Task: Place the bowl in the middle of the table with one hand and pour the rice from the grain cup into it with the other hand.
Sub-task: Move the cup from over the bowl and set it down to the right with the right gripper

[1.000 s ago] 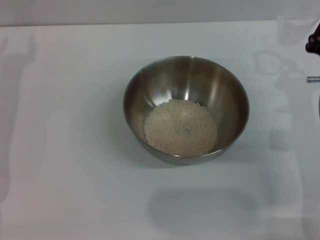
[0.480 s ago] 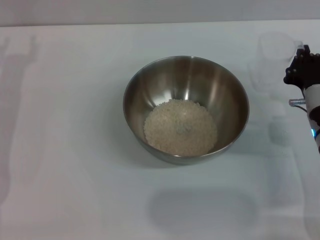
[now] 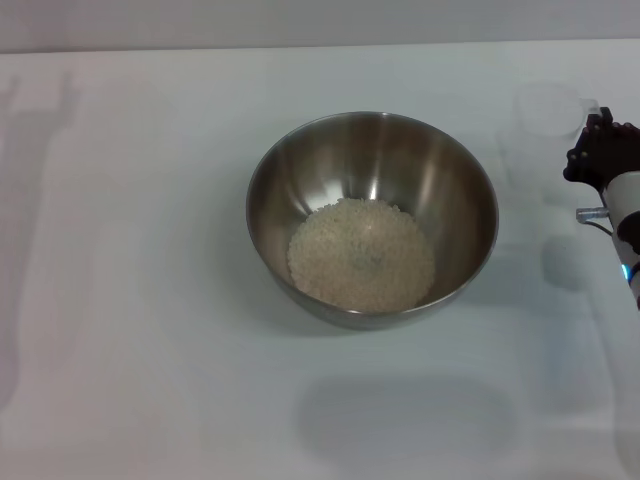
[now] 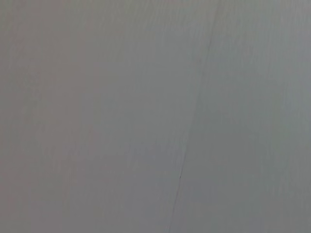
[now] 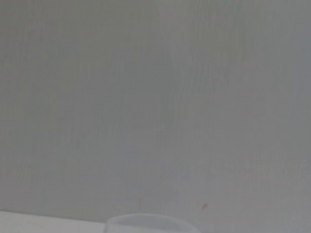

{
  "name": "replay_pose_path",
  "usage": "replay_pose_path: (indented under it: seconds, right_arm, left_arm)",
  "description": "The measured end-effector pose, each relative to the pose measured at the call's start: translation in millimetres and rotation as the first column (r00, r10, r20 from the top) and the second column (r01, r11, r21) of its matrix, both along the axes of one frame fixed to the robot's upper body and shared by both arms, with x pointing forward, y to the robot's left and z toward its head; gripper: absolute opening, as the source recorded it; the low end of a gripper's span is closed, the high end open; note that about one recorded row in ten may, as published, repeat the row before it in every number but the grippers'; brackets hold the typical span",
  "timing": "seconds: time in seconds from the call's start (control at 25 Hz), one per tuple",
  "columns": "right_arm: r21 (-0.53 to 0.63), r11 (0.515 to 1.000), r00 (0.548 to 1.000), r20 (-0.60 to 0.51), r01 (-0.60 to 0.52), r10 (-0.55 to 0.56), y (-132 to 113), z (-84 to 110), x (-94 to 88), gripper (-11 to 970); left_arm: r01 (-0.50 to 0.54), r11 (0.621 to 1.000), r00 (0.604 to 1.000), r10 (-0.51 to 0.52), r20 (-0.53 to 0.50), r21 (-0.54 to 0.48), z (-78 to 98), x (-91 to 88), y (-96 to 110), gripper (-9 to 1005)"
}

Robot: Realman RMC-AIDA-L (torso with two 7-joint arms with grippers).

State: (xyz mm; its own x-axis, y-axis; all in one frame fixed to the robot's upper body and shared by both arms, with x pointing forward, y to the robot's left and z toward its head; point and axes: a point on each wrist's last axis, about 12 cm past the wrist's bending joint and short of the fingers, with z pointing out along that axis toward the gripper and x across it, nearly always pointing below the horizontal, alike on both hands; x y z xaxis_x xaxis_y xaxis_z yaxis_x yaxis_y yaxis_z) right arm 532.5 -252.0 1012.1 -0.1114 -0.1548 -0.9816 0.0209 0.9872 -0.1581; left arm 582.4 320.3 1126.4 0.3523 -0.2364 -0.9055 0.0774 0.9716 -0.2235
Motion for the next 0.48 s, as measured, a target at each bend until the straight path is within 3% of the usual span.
replay_pose_path:
  seconds: [0.32,0.48]
  right_arm:
    - [0.019,0.999,0.999,-0.023,-0.033,0.034,0.0,-4.4,0.9,34]
    - [0.017,0.999,0.999,-0.024,-0.036,0.036,-1.0,-5.1,0.3,138]
  left_arm:
    - [-0.002,1.0,1.0,0.002,0.014,0.0,0.8,-2.7,0.9,722]
    - [-0.001,1.0,1.0,0.001,0.015,-0.002,0.8,-2.7,0.3,722]
